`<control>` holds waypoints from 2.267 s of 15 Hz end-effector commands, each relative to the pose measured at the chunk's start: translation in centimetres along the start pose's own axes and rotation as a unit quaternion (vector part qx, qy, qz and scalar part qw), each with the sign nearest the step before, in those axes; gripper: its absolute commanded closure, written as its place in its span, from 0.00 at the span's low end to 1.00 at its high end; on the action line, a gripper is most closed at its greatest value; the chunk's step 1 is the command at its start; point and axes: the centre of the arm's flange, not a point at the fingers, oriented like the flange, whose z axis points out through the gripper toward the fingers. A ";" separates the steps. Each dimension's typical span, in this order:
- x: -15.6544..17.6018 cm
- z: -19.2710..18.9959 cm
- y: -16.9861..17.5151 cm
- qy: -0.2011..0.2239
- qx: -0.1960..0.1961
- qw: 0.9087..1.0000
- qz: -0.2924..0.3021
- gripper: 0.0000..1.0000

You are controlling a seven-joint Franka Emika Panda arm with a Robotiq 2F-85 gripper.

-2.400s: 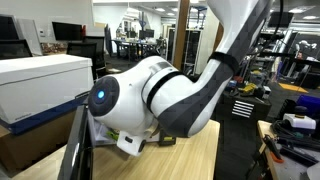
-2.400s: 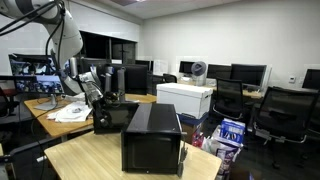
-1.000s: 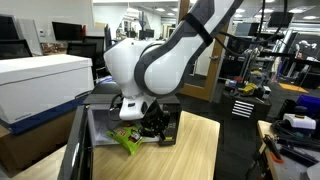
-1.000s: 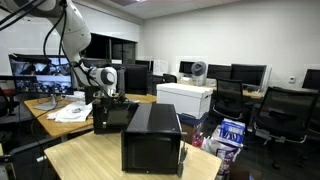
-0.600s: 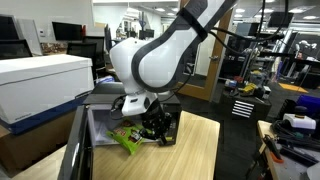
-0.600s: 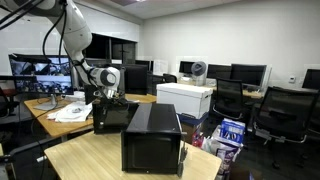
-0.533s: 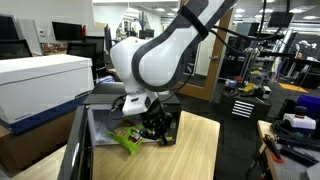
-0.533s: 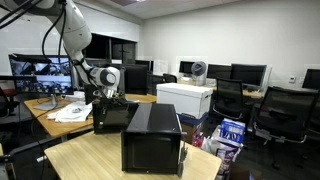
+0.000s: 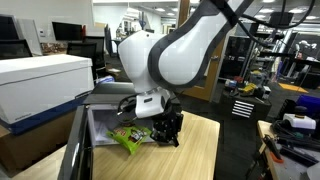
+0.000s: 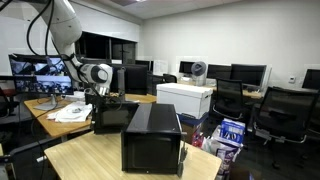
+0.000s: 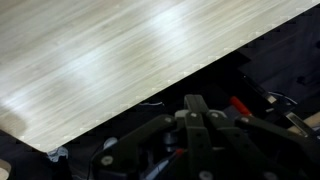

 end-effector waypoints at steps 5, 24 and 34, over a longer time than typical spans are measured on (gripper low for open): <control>5.2 -1.7 -1.6 0.015 0.003 0.998 -0.059 0.99; 5.1 0.3 3.1 -0.002 -0.086 0.995 -0.052 0.15; 4.1 5.7 8.3 -0.059 -0.182 0.981 -0.021 0.00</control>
